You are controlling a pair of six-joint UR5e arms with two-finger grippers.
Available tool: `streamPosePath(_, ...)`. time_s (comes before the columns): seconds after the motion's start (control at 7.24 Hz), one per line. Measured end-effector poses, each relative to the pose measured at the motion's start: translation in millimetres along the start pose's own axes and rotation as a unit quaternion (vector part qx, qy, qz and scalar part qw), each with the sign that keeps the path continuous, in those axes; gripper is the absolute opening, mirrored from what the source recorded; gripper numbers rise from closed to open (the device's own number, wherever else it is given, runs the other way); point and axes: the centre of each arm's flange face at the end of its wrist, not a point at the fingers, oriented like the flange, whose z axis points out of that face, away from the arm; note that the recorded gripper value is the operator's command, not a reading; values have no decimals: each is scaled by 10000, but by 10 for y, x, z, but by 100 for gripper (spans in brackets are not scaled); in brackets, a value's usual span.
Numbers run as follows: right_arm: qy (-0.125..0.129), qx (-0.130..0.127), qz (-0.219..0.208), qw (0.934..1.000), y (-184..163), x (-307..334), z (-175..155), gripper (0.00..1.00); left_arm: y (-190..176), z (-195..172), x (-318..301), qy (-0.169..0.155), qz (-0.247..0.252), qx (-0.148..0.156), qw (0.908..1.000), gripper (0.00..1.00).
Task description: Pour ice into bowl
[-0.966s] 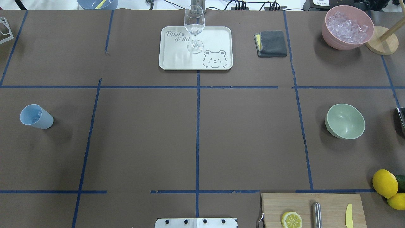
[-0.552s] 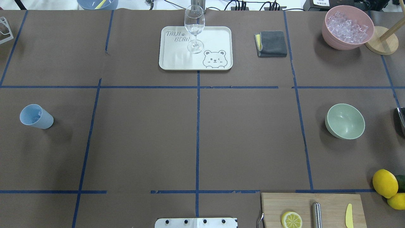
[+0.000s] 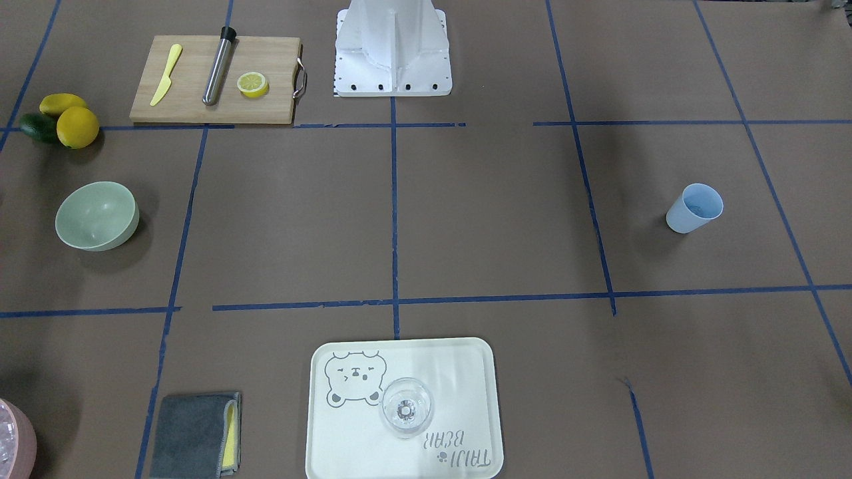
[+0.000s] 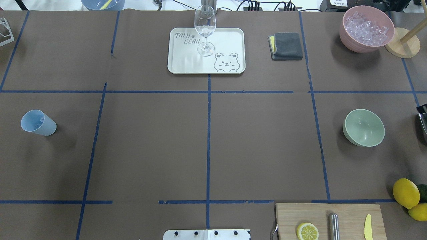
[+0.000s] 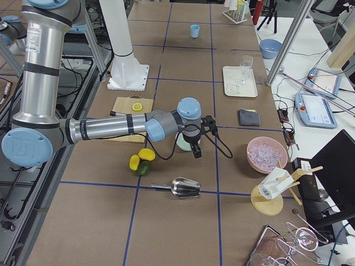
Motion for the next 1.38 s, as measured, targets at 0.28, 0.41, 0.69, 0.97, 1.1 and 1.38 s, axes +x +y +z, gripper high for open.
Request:
streamPosePath(0.28,188,82,563,9982,-41,-434,533,86,-15,-20,22,8,23,22,10000,100)
streamPosePath(0.41,196,139,729,9971,-51,-483,776,81,-18,-25,28,9,29,28,10000,100)
streamPosePath(0.69,202,139,851,9961,6,-369,1098,73,-20,-28,31,10,32,31,10000,100)
streamPosePath(0.97,178,90,842,9962,46,-376,1201,0,-24,-34,37,10,40,38,10000,100)
streamPosePath(1.1,146,62,788,9968,53,-435,1228,0,-26,-37,41,10,49,46,10000,100)
streamPosePath(1.38,68,74,699,9975,44,-551,1198,0,-28,-42,46,11,83,79,9999,100)
